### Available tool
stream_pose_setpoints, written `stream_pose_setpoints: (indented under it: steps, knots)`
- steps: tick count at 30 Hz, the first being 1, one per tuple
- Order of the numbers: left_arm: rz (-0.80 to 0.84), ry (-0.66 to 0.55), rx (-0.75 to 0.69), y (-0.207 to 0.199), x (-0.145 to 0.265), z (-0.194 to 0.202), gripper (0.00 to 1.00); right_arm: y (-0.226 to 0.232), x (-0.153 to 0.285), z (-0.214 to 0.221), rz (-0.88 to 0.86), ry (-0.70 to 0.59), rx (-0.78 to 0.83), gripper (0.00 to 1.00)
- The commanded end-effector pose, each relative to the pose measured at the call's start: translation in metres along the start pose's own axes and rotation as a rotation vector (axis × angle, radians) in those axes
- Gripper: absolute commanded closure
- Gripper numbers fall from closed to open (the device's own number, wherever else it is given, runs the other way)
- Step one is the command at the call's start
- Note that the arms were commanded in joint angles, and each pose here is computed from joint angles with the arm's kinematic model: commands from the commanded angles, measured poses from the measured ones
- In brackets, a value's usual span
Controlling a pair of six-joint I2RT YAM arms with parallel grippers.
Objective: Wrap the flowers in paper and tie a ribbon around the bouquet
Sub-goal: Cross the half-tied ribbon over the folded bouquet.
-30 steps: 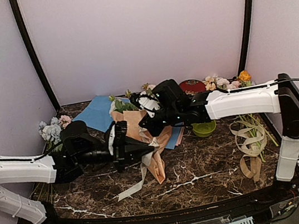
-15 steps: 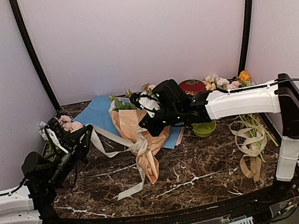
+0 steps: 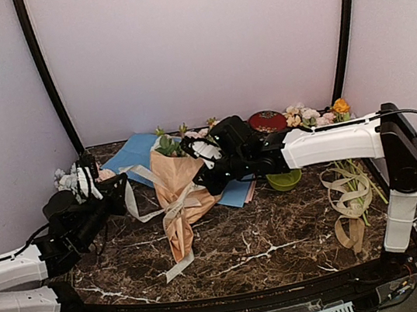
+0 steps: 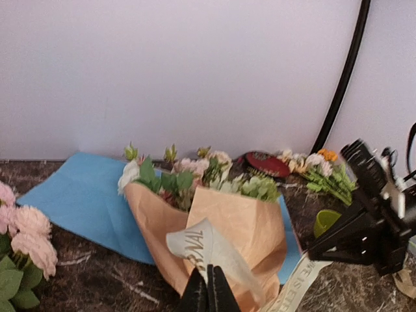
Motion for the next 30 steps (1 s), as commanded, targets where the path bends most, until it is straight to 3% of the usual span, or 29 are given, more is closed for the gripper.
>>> stream_pose_setpoints:
  steps: [1,3,8,10,12,14,17,20,24,30]
  knots:
    - [-0.261,0.233,0.138,0.044,-0.008,0.051,1.0,0.0,-0.003,-0.013,-0.037,-0.025,-0.031,1.0]
    - [-0.406,0.292,0.205,0.071,-0.006,0.065,0.96,0.002,-0.004,-0.013,-0.047,-0.022,-0.033,1.0]
    - [-0.634,0.395,0.357,0.123,0.005,0.082,0.38,0.002,-0.005,-0.014,-0.056,-0.014,-0.034,1.0]
    - [-0.667,0.392,0.369,0.132,0.009,0.08,0.21,0.003,-0.004,-0.014,-0.058,-0.016,-0.031,1.0]
    - [-0.676,0.378,0.331,0.134,0.01,0.072,0.13,0.003,-0.004,-0.013,-0.06,-0.014,-0.03,1.0]
    - [-0.635,0.378,0.277,0.129,0.005,0.062,0.15,0.004,-0.004,-0.013,-0.064,-0.015,-0.03,1.0]
    - [-0.298,0.382,0.163,0.095,-0.016,0.045,0.49,0.003,-0.005,-0.012,-0.065,-0.012,-0.03,1.0]
    - [0.015,0.472,0.142,0.062,-0.02,0.056,0.58,0.003,-0.006,-0.01,-0.064,-0.008,-0.033,1.0]
    - [0.001,0.703,0.219,0.064,-0.016,0.089,0.5,0.003,-0.006,-0.01,-0.065,-0.009,-0.032,1.0]
    - [0.154,0.767,0.223,0.051,-0.016,0.114,0.26,0.004,-0.008,-0.009,-0.074,-0.004,-0.033,1.0]
Point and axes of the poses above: each gripper's point midway between its finger pads, its own x axis back along the fingers, its own y axis along the line the jaws close on, z = x × y, the point moved 6 cm from there along x, back along the fingers, and after that the axes turned 3 degrees about x, right-handed, at the moved point
